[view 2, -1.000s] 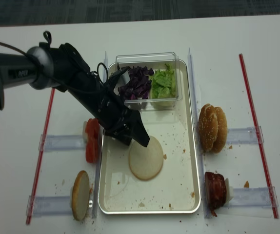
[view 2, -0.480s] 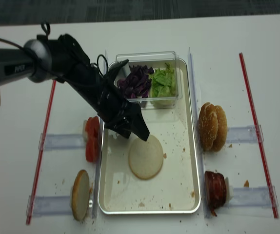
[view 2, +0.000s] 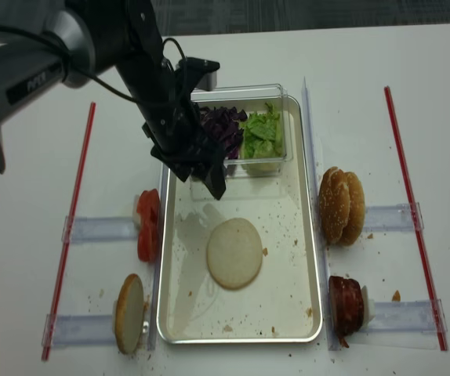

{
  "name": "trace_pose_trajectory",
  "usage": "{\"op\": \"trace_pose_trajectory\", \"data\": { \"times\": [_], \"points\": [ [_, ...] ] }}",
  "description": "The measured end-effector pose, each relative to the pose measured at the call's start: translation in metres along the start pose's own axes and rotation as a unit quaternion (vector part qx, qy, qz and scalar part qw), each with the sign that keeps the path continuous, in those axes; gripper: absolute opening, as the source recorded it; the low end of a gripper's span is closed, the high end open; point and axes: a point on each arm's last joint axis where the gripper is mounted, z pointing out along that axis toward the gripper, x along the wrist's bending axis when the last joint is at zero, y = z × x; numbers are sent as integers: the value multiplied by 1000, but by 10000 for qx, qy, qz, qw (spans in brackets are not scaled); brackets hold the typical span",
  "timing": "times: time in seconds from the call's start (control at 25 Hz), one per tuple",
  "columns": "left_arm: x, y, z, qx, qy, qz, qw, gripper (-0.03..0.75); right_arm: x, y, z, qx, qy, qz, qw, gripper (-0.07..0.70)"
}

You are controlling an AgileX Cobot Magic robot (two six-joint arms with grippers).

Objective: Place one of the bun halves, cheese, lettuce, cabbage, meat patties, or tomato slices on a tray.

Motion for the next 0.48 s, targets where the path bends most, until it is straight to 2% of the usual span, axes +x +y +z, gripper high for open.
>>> {"op": "trace_pose_trajectory", "data": {
  "times": [0.24, 0.36, 0.48],
  "points": [
    [6, 16, -31, -337, 792, 4, 9963, 563, 0, 0, 0, 0, 0, 0, 10000, 692],
    [12, 17, -39, -331, 1237, 9, 9918, 563, 0, 0, 0, 0, 0, 0, 10000, 692],
    [20, 16, -42, -254, 1690, -77, 9853, 563, 0, 0, 0, 0, 0, 0, 10000, 692]
  ]
}}
